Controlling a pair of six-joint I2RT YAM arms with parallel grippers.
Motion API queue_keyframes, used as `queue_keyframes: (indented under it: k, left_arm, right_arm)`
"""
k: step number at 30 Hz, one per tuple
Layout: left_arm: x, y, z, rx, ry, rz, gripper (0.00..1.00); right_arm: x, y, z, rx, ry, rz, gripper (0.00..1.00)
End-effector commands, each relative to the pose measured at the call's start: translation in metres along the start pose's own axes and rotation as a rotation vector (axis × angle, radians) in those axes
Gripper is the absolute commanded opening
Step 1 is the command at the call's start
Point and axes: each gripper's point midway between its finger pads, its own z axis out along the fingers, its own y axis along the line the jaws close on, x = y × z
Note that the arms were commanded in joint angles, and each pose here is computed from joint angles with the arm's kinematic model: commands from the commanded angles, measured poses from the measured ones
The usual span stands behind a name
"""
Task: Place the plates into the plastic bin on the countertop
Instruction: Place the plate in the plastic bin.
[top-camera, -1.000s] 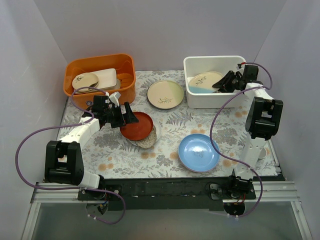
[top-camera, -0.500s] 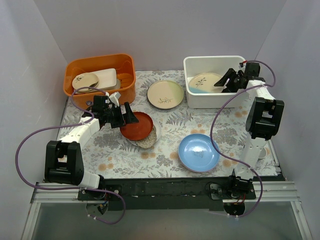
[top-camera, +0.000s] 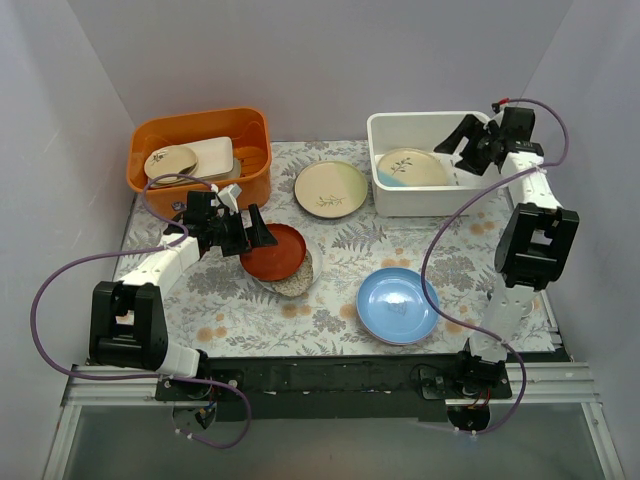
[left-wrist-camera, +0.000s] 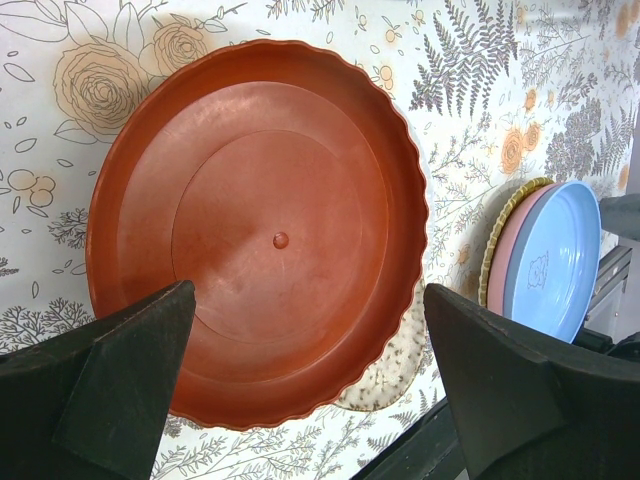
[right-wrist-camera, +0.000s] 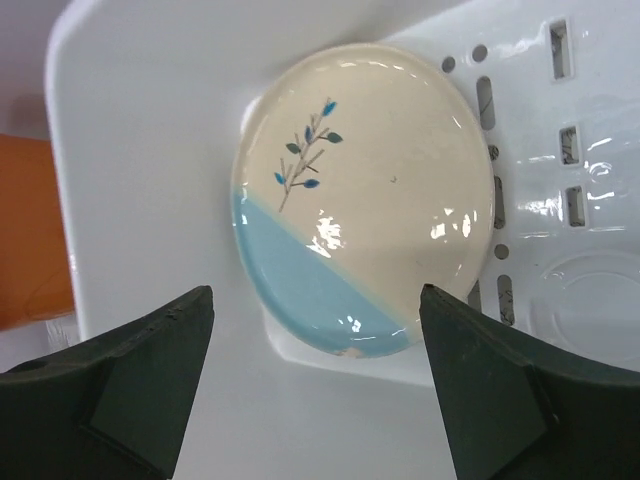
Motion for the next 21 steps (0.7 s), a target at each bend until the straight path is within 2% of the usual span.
queue_keyframes:
  k: [1,8,21]
  left_arm:
    - [-0.009,-0.01,-0.007,0.02,-0.031,0.043,0.98]
    - [-0.008,-0.009,-0.006,0.021,-0.028,0.041,0.98]
    - [-0.012,-0.012,-0.009,0.027,-0.045,0.054,0.98]
  right_arm:
    - [-0.044,0.045,-0.039,-0.067,-0.138,-0.093,0.91]
    - [-0.056,0.09,-0.071,-0.144,-0.2,-0.156,0.92]
    - [-0.029,0.136,-0.083,-0.209,-0.164,-0.233,0.91]
